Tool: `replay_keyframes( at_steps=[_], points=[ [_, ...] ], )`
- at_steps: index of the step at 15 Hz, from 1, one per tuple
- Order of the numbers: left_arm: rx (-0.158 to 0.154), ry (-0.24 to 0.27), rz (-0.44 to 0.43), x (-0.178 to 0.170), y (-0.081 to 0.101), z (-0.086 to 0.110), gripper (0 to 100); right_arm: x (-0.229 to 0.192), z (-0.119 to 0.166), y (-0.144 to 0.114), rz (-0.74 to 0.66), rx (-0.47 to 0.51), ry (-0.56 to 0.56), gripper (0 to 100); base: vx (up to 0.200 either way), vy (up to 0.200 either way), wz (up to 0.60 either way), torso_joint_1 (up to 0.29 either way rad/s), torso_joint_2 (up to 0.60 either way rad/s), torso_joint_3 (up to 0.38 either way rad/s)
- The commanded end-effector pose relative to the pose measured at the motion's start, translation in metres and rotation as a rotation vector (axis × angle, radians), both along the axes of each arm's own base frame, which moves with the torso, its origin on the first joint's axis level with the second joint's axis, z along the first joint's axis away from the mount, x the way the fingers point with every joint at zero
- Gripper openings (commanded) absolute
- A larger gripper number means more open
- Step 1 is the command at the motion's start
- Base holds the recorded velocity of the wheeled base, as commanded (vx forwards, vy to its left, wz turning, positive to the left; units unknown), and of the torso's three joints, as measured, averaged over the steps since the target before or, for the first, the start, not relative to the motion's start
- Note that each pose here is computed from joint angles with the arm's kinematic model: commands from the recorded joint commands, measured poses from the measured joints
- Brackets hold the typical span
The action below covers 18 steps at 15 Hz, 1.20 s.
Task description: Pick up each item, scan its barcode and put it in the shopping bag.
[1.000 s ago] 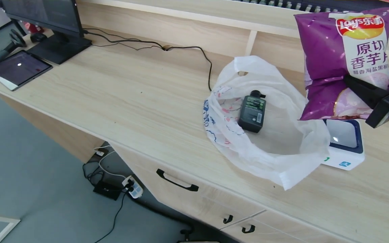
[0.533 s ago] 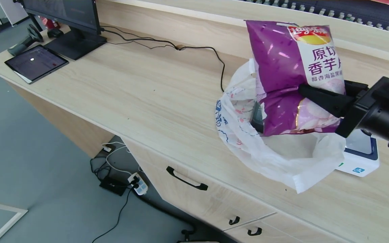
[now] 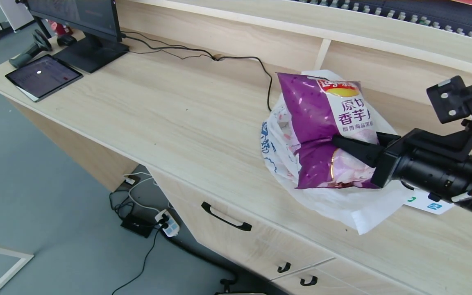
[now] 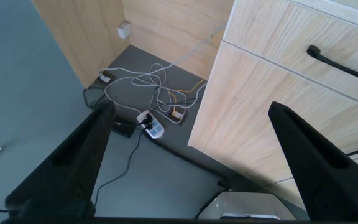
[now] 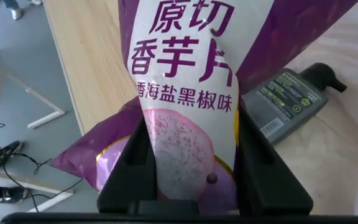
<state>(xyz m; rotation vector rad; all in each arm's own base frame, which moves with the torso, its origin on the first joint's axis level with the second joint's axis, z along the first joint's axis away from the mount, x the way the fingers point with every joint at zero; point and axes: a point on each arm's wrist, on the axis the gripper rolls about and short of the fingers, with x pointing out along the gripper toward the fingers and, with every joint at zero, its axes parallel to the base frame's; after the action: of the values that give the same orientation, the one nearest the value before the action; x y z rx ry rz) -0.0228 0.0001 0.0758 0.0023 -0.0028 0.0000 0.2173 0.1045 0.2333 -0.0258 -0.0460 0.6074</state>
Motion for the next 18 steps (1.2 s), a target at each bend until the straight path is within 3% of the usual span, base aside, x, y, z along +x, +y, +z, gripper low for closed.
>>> replay_keyframes(
  at_steps=[1,6,12,18],
  points=[
    [0.001,0.001,0.000,0.000,0.000,0.000,100,0.028,-0.008,-0.001,-0.054,0.010,0.017,0,0.000,0.000,0.00,0.000,0.00,0.000],
    [-0.010,0.000,0.000,0.000,0.000,0.000,100,0.042,-0.002,-0.007,-0.172,0.112,-0.011,0,0.000,0.000,0.00,0.000,0.00,0.000],
    [-0.008,-0.005,0.000,0.000,0.000,0.000,100,0.043,0.000,-0.038,-0.288,0.060,-0.119,0,0.000,0.000,0.00,0.000,0.00,0.000],
    [-0.004,-0.006,0.000,0.000,0.000,0.001,100,0.023,-0.026,-0.032,-0.199,-0.055,-0.115,0,0.000,0.000,0.00,0.000,0.00,0.000]
  ],
)
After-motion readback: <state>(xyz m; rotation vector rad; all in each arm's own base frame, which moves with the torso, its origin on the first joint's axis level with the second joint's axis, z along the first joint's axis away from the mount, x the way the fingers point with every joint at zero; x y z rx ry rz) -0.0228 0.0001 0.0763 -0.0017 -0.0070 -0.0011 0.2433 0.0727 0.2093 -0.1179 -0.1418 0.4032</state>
